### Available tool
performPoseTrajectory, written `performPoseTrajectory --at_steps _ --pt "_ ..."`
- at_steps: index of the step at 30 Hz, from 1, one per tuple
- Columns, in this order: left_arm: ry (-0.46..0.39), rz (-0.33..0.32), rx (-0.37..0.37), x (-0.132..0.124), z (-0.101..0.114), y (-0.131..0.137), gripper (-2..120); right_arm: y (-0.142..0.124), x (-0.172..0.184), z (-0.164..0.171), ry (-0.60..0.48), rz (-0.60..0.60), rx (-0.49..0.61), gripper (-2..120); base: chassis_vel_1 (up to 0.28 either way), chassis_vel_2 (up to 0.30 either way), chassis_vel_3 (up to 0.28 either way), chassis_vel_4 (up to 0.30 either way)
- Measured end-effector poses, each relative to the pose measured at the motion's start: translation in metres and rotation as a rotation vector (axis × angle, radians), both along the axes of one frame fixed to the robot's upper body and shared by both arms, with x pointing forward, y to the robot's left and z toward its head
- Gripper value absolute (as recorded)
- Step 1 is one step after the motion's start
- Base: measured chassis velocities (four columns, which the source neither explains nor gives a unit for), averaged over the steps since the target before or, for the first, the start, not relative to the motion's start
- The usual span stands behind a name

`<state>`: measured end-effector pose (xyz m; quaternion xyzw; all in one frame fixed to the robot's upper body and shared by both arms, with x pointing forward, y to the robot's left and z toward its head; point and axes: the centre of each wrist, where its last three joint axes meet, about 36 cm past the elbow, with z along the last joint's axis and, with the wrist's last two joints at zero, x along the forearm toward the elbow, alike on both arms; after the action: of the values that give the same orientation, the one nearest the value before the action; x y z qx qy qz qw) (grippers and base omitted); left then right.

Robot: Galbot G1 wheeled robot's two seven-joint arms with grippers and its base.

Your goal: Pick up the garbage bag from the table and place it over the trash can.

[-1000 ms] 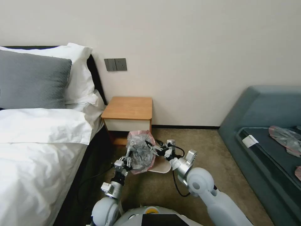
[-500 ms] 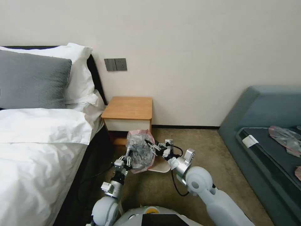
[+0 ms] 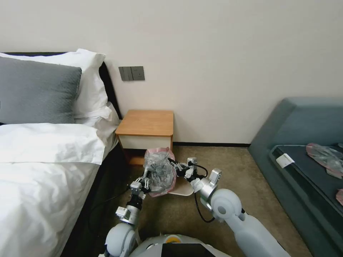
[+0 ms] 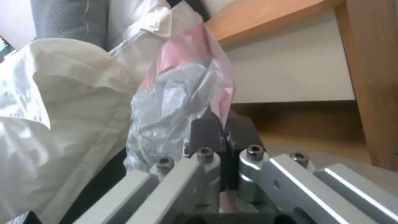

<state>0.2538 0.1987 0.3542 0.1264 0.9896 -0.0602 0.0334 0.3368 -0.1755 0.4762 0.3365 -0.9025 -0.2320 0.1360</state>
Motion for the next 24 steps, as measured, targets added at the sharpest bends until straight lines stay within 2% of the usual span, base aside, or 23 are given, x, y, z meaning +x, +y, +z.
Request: performPoseTrajectory --at_steps 8,14,24 --pt "0.029 0.015 -0.021 -0.003 0.000 -0.002 5 -0.004 -0.001 0.015 -0.039 -0.024 0.009 0 0.000 0.000 0.000 0.000" --pt "0.042 0.024 -0.045 -0.003 0.001 -0.003 5 -0.018 0.005 0.023 -0.057 -0.070 -0.014 0 0.000 0.000 0.000 0.000" --pt "0.064 0.047 -0.104 -0.001 0.005 -0.003 5 -0.039 0.007 0.028 -0.039 -0.157 -0.072 0 0.000 0.000 0.000 0.000"
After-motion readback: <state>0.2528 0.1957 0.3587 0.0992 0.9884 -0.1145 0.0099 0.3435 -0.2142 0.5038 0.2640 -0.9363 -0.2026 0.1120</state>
